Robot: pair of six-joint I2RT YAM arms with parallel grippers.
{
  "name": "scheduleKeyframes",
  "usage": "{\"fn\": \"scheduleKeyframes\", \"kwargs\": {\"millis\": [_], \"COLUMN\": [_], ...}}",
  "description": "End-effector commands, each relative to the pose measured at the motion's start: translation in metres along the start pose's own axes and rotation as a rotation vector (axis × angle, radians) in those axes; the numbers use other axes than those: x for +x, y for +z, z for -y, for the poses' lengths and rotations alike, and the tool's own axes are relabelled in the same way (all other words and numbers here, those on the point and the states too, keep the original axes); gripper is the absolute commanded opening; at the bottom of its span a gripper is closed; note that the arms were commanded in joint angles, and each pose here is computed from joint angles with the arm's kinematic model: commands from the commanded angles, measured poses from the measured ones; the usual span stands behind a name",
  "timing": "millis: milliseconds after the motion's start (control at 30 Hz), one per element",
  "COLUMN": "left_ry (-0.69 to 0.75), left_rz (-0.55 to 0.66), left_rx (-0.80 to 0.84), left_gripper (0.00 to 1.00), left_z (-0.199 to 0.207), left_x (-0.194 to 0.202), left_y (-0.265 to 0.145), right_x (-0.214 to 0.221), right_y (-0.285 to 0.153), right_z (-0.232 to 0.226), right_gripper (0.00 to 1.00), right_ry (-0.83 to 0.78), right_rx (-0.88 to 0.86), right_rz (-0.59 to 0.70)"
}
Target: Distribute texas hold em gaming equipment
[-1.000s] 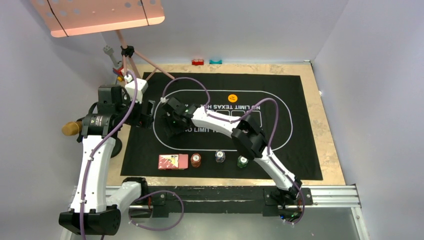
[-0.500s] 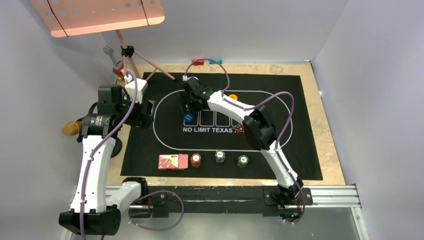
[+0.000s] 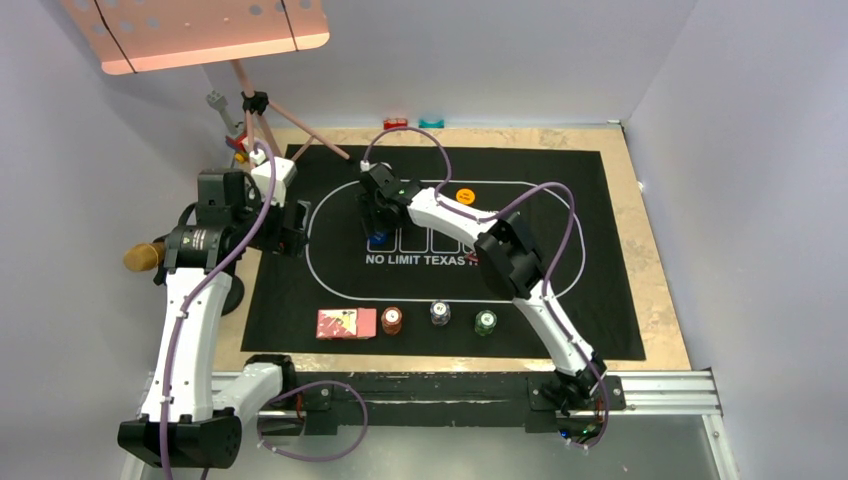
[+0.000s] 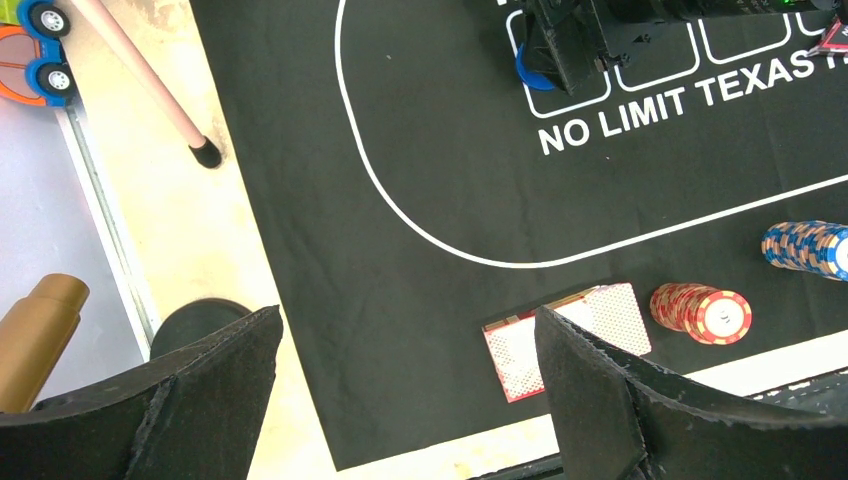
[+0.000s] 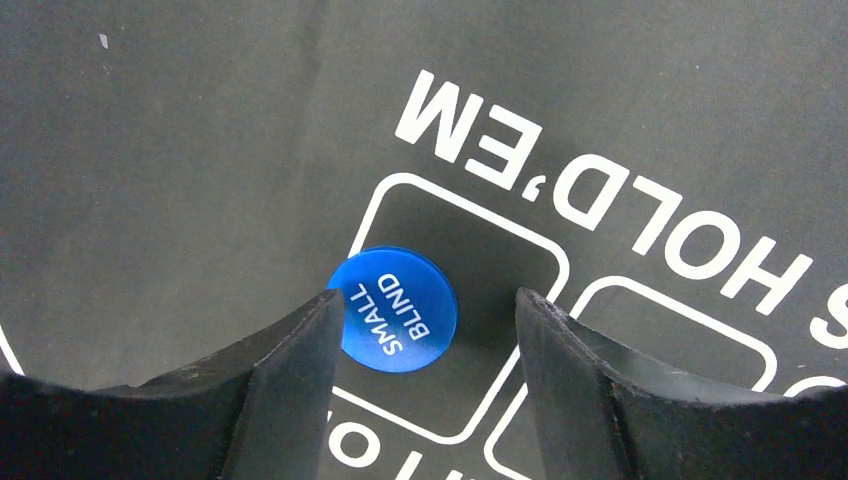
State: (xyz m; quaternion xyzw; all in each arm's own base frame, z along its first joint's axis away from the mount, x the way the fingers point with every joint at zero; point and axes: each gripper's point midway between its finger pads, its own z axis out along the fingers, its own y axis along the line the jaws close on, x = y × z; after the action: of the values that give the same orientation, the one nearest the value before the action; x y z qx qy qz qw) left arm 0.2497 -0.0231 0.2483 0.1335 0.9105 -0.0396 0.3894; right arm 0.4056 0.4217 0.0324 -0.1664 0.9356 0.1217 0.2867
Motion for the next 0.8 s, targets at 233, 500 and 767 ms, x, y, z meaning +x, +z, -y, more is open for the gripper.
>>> {"fn": "scheduleKeyframes", "kwargs": {"millis": [233, 500, 767], "left_ry": [-0.004, -0.006, -0.005], "left_rz": [0.039, 0.044, 0.04], "left_rx": [-0.009, -0.014, -0.014], "left_gripper": [1.0, 1.0, 1.0], "left_z": [-0.001, -0.002, -0.002], "left_x": [-0.013, -0.013, -0.013], "left_y": [-0.007, -0.007, -0.006], "right_x": [0.022, 0.039, 0.036], "right_y": [-0.002, -0.025, -0.054], "right_z": [-0.056, -0.099, -0.141], "right_gripper": [0.52, 0.42, 0.43], "right_ry": [-0.061, -0.028, -0.019], "right_rx": [-0.156, -0.299, -0.46], "right_rz": [-0.068, -0.125, -0.123]}}
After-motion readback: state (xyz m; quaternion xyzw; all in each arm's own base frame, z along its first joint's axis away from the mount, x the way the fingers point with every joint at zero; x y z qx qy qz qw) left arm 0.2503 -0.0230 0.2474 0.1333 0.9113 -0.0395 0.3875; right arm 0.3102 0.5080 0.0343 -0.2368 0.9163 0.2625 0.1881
